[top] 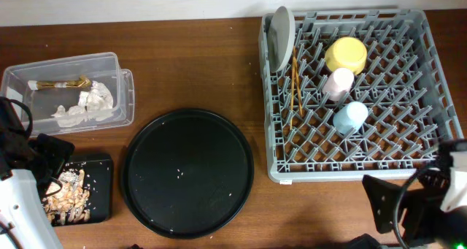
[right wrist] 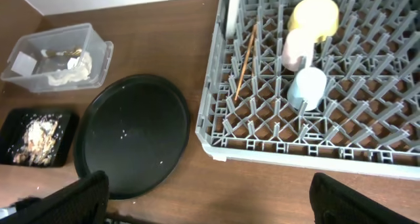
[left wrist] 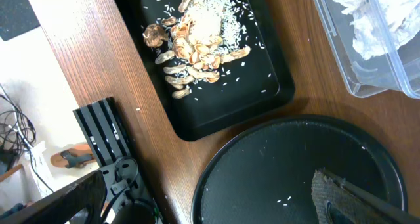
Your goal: Sort waste into correct bins and load items into the dishwasher rack
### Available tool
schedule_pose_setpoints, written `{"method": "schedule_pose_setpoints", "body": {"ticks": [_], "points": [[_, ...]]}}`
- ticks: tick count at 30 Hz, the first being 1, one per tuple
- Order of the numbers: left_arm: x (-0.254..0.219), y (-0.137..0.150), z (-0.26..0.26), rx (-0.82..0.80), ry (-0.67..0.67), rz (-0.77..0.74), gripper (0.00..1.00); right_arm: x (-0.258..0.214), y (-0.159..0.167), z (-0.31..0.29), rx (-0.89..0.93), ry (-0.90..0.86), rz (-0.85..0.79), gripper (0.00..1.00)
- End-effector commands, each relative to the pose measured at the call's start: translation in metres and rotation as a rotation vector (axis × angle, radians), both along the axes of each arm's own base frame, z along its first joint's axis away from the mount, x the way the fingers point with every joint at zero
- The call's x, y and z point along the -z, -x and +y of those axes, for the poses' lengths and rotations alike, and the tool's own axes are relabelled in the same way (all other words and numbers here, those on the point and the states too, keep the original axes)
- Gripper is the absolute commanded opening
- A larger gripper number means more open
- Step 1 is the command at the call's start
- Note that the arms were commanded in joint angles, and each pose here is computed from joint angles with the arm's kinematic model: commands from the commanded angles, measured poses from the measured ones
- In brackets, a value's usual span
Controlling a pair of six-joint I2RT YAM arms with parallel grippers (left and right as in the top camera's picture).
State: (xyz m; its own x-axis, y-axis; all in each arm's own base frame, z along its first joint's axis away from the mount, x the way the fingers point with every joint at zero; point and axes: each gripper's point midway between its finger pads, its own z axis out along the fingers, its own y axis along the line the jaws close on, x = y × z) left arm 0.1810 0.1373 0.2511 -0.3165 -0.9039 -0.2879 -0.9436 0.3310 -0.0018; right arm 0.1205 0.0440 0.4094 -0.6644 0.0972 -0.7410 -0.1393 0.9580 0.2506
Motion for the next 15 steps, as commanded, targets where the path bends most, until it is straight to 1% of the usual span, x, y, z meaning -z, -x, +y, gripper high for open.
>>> {"method": "schedule_pose_setpoints", "body": {"ticks": [1, 4, 5, 6, 7, 8, 10, 13, 15], "points": [[-0.003, 0.002, 0.002, -0.016, -0.010, -0.007, 0.99, -0.001, 0.024, -0.025, 0.106, 0.007, -0.084, 0.98], [-0.003, 0.001, 0.002, -0.016, -0.010, -0.007, 0.99, 0.038, 0.044, -0.041, 0.236, 0.010, -0.111, 0.98], [-0.003, 0.001, 0.002, -0.016, -0.010, -0.007, 0.99, 0.056, 0.046, -0.042, 0.261, 0.004, -0.147, 0.98], [-0.003, 0.001, 0.002, -0.016, -0.010, -0.007, 0.99, 0.068, 0.041, -0.036, 0.231, 0.005, -0.196, 0.98], [-0.003, 0.001, 0.002, -0.016, -0.010, -0.007, 0.99, 0.079, 0.034, -0.029, 0.192, -0.006, -0.259, 0.98], [-0.003, 0.001, 0.002, -0.016, -0.010, -0.007, 0.99, 0.097, 0.027, -0.027, 0.195, -0.017, -0.289, 0.98], [-0.003, 0.001, 0.002, -0.016, -0.010, -0.007, 0.99, 0.127, -0.001, -0.021, 0.172, -0.043, -0.359, 0.98], [-0.003, 0.001, 0.002, -0.016, -0.010, -0.007, 0.99, 0.151, -0.043, -0.019, 0.172, -0.057, -0.445, 0.98], [-0.003, 0.001, 0.002, -0.016, -0.010, -0.007, 0.99, 0.167, -0.062, -0.010, 0.130, -0.080, -0.472, 0.98]]}}
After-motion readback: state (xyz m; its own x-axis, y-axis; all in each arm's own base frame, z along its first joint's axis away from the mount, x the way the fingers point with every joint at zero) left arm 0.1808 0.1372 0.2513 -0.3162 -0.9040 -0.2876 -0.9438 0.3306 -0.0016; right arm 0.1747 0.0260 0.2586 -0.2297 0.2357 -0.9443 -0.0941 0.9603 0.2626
